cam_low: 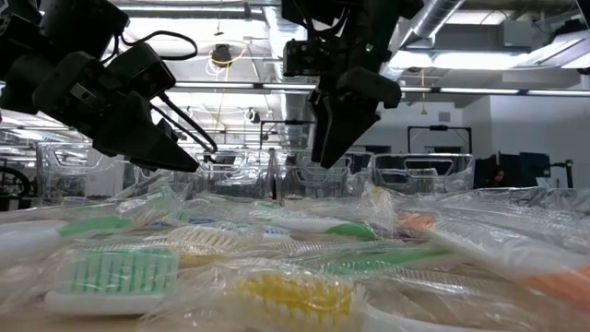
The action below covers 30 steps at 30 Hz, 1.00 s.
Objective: Pick & Place Toothbrushes
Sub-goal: Put the blue toothbrush into the right transparent bin
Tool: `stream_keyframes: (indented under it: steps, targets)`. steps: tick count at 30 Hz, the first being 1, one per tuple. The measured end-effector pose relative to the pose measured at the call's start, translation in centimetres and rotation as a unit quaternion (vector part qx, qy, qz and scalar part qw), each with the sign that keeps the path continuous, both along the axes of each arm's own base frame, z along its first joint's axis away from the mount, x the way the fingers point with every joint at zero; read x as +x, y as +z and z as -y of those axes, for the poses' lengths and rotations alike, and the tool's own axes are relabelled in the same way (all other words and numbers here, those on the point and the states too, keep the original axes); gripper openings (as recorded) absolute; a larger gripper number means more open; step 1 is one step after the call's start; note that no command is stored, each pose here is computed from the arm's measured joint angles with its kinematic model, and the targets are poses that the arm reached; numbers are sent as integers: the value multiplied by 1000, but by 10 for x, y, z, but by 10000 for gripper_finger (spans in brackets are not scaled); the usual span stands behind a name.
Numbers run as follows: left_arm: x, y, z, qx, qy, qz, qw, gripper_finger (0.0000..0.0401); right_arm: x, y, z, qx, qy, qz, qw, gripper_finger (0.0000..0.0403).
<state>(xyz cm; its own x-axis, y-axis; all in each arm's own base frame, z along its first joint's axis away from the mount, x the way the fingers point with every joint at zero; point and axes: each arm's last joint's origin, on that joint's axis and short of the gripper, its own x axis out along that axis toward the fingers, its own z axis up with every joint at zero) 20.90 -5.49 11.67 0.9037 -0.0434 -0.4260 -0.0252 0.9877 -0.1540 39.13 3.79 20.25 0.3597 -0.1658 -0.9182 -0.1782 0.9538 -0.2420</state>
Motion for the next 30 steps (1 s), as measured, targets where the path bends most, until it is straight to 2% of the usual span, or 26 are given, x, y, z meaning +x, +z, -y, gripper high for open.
stream_keyframes:
  steps: [5,7,11,13,17,30]
  targets:
    - [0,0,0,0,0,0,1000,92,0,0,1,8,-21,3,1000,230]
    - [0,0,0,0,0,0,1000,92,2,-6,0,14,-7,-6,1000,230]
    - [0,0,0,0,0,0,1000,92,7,-32,-3,18,52,-52,997,230]
    - [0,0,0,0,1,0,1000,92,8,-48,-3,13,62,-82,995,230]
    - [-1,-1,0,1,2,-2,1000,92,14,-67,-1,13,64,-97,993,230]
    - [-1,0,0,2,1,2,1000,92,20,-71,3,18,60,-111,992,230]
